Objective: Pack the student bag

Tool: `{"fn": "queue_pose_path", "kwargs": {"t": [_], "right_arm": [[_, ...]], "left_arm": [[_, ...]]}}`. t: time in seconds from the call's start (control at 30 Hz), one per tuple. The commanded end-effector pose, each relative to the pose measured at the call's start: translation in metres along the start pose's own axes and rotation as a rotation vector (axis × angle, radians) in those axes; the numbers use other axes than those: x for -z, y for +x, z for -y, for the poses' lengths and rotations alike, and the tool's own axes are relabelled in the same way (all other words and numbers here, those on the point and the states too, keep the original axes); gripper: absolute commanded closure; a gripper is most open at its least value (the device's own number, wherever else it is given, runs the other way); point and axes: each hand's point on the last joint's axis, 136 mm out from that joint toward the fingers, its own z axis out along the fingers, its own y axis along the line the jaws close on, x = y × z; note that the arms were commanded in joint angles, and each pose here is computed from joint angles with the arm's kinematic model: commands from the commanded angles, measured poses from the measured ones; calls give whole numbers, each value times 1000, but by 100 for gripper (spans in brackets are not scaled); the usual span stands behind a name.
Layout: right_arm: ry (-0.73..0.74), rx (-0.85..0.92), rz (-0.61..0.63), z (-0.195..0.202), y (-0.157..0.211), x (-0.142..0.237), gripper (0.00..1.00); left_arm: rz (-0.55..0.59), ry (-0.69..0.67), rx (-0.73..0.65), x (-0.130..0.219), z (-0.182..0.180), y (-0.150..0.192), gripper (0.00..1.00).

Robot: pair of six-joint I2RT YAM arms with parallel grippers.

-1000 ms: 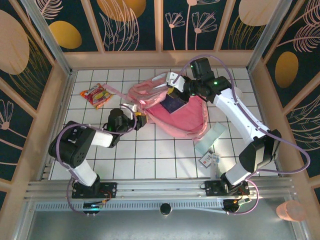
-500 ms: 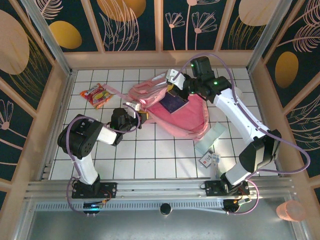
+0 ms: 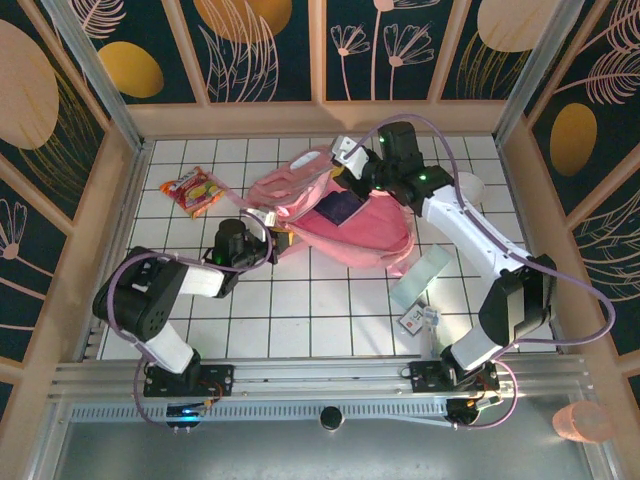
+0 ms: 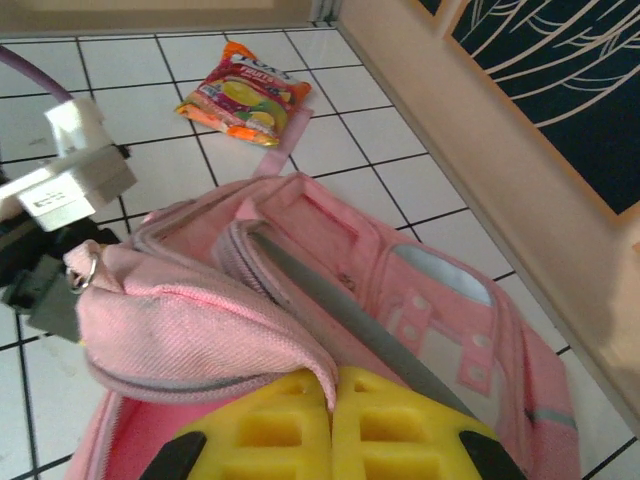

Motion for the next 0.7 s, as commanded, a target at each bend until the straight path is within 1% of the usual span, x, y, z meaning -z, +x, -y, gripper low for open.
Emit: {"fn": "queue_pose_path", "kwargs": {"t": [0.0,0.13,0.17,0.27,0.37,0.4,0.47,0.53,0.6,0.67], "right_arm": [[47,-4,21,1,0,-20,100],[54,-50,2,-3,9,-20,100],[50,-71,-11,-5,13,-18,94],[33,-185,-78,-15,31,-7,62],[38,-398,-142,-24,43,6,44],[44,-476,-158,-27,45,11,41],[99,-701,-192,-28,53,21,39],[137,-912,-220,-34,62,31,38],[142,-1128,-227,-46,70,37,38],[116,-1333,-220,-64,78,39,39]], "left_arm": [[-12,62,4,8,21,-12,100],[2,-87,44,16,-2,-12,100],[-1,-123,54,17,-8,-11,100],[-20,-217,93,18,-27,-5,100],[-53,-274,126,18,-40,4,100],[-67,-285,130,18,-42,7,100],[-102,-301,138,16,-46,15,100],[-124,-310,144,17,-48,21,100],[-135,-320,155,18,-50,25,100],[-150,-321,166,18,-50,29,98]]}}
